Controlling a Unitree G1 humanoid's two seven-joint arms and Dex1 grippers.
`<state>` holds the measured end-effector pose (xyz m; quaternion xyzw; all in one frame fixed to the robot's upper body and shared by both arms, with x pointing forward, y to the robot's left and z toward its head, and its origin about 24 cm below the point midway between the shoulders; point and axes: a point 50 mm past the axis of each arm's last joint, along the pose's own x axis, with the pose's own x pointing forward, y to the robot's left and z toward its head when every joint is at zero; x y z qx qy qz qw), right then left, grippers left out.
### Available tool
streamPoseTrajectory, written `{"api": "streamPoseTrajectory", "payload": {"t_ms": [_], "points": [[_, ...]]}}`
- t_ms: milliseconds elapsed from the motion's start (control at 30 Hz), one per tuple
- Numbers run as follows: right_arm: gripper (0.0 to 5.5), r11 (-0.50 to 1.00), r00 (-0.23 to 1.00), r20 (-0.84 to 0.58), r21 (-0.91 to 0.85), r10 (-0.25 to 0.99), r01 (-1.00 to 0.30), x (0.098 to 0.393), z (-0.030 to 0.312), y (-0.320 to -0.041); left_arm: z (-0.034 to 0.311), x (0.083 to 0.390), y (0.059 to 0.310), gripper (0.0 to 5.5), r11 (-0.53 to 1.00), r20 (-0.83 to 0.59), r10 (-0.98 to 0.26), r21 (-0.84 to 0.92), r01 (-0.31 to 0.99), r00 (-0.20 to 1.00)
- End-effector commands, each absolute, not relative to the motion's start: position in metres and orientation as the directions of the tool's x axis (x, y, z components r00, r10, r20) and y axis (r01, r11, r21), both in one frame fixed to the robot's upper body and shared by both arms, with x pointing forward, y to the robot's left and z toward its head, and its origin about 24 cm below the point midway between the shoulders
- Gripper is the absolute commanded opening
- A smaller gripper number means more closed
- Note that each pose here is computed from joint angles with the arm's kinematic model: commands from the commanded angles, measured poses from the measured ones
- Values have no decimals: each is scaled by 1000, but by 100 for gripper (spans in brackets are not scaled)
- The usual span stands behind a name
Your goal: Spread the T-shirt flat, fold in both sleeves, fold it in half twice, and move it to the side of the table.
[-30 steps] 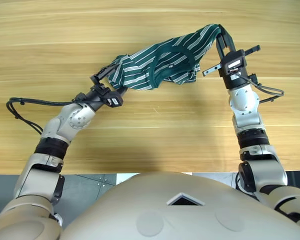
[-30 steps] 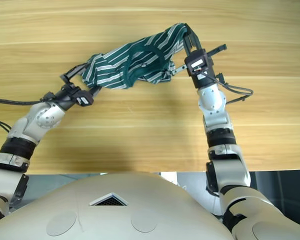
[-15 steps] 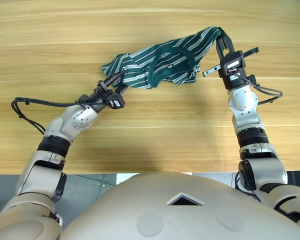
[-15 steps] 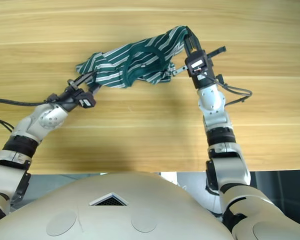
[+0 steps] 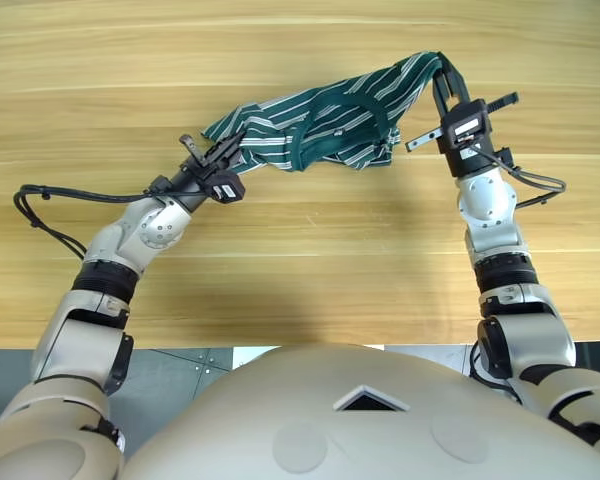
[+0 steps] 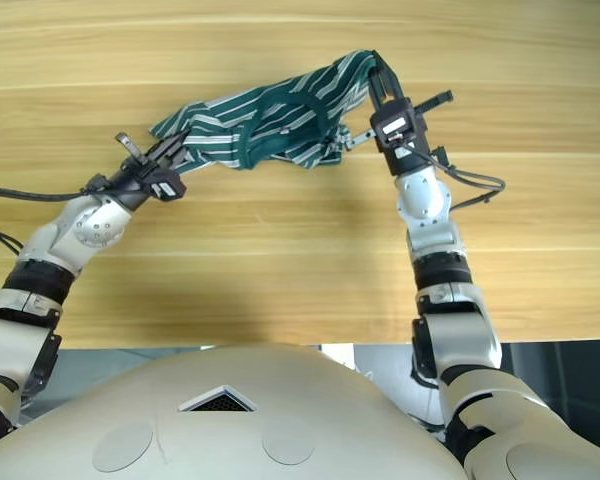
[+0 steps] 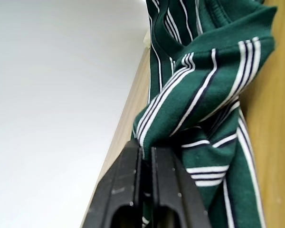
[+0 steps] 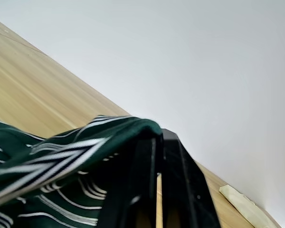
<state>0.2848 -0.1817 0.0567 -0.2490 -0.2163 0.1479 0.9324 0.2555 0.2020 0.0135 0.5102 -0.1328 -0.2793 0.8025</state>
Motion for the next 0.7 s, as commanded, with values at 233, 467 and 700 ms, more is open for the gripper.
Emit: {"api": "streamPoseTrajectory", "payload": {"t_ms": [233,467,700], "points": [[0,847,739,460,-450,493,-285,245,84,-231,71,229,200,4,828,496,-537,465,314,682],[0,767,421,650,-449,633,-458,210,137,-220,121,206,207,4,825,700,-550,367,431,456],[0,895,803,476,-421,359,-150,365,162,-193,134,346,206,4,901,489,-419,331,282,765]]}}
